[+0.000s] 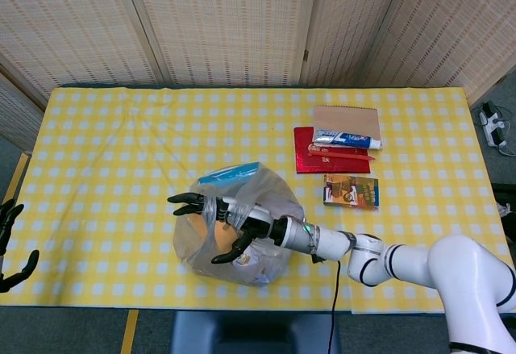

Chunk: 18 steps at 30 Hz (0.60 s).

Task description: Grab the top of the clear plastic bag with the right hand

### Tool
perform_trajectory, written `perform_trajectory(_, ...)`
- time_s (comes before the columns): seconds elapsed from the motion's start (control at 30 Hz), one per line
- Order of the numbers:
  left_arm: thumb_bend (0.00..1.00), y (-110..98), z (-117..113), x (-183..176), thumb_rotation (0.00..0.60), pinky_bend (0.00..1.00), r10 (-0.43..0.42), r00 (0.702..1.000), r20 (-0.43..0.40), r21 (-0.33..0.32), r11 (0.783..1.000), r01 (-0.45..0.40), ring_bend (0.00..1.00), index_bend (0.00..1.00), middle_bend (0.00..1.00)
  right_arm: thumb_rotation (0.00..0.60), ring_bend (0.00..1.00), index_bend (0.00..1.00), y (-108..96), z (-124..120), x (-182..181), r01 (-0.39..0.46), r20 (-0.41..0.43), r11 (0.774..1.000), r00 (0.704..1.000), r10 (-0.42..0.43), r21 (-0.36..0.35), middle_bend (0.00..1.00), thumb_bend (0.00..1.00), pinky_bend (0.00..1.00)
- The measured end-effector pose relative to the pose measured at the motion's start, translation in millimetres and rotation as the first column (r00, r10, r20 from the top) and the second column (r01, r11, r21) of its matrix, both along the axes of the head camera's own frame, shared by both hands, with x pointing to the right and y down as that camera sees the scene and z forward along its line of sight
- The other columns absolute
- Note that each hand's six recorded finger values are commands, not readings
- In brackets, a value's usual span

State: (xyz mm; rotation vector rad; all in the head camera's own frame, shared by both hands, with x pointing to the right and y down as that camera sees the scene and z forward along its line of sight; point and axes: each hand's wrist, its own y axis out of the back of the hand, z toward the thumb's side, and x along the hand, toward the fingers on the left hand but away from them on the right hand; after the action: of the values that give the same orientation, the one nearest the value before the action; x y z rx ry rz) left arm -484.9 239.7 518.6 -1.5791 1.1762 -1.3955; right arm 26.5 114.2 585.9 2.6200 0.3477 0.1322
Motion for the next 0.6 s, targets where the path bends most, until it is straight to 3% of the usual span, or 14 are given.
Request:
perform_trajectory(0.37, 0.42, -1, -1, -3, 0.600, 0.00, -0.010, 1.000, -0.008, 0.003, 1.000, 0.010, 0.02, 0.05, 0.06, 0.600, 0.18, 0.00, -9, 13, -23, -0.021, 0.065, 0.979, 0.997, 0.035, -0.202, 0.13, 0.24, 0.10)
perform_trajectory(0.6, 0.42, -1, -3, -5, 0.600, 0.00, -0.014, 1.000, -0.012, 0.007, 1.000, 0.014, 0.02, 0.05, 0.06, 0.600, 0.19, 0.00, -10, 6, -37, 0.006, 0.123, 0.971, 0.992, 0.024, -0.239, 0.14, 0.24, 0.12)
